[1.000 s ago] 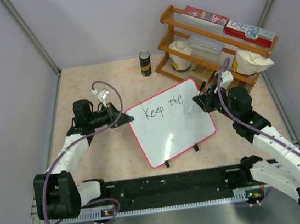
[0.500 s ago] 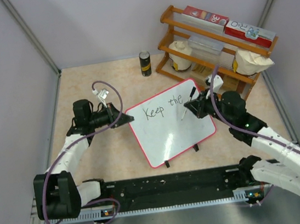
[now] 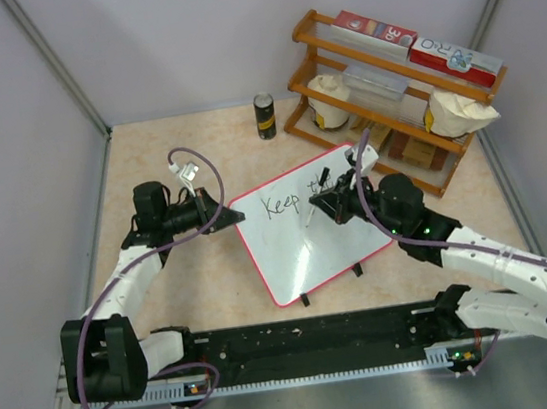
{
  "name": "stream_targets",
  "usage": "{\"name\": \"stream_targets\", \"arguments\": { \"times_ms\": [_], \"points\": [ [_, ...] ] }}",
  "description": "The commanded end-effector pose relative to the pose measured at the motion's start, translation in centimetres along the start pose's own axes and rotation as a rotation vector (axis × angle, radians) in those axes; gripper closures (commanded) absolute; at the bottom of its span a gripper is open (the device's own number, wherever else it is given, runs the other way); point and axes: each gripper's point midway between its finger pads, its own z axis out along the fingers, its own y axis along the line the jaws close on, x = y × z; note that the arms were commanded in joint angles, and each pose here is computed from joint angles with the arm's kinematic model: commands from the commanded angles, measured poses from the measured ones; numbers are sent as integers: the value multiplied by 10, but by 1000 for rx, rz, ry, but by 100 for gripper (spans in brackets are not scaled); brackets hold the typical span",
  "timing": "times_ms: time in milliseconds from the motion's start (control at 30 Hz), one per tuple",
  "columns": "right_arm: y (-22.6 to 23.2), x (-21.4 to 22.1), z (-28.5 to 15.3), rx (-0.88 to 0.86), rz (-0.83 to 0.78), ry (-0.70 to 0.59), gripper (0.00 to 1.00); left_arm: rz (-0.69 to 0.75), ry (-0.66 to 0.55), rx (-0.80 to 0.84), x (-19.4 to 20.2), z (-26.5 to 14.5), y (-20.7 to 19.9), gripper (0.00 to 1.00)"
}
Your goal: Write a sentence on the whiteboard
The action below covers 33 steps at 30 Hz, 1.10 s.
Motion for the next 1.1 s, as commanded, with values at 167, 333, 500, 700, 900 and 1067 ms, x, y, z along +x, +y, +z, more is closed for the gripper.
{"name": "stream_targets", "arguments": {
  "times_ms": [167, 333, 500, 700, 900, 1067],
  "points": [
    [44, -42, 18, -79, 1, -173, 100, 85, 5, -109, 6, 3, 25, 100],
    [51, -38, 27, -73, 14, -193, 100, 82, 7, -107, 6, 3, 25, 100],
    [53, -42, 31, -70, 31, -199, 100, 80, 10, -108, 6, 3, 25, 100],
    [51, -46, 28, -49, 15, -188, 100, 82, 8, -125, 4, 2, 26, 77],
    [48, -49, 22, -31, 19, -190, 100, 95, -3, -148, 2, -2, 25, 56],
    [48, -55, 16, -26, 22, -202, 100, 114, -26, -194, -5, -7, 25, 37]
  ]
}}
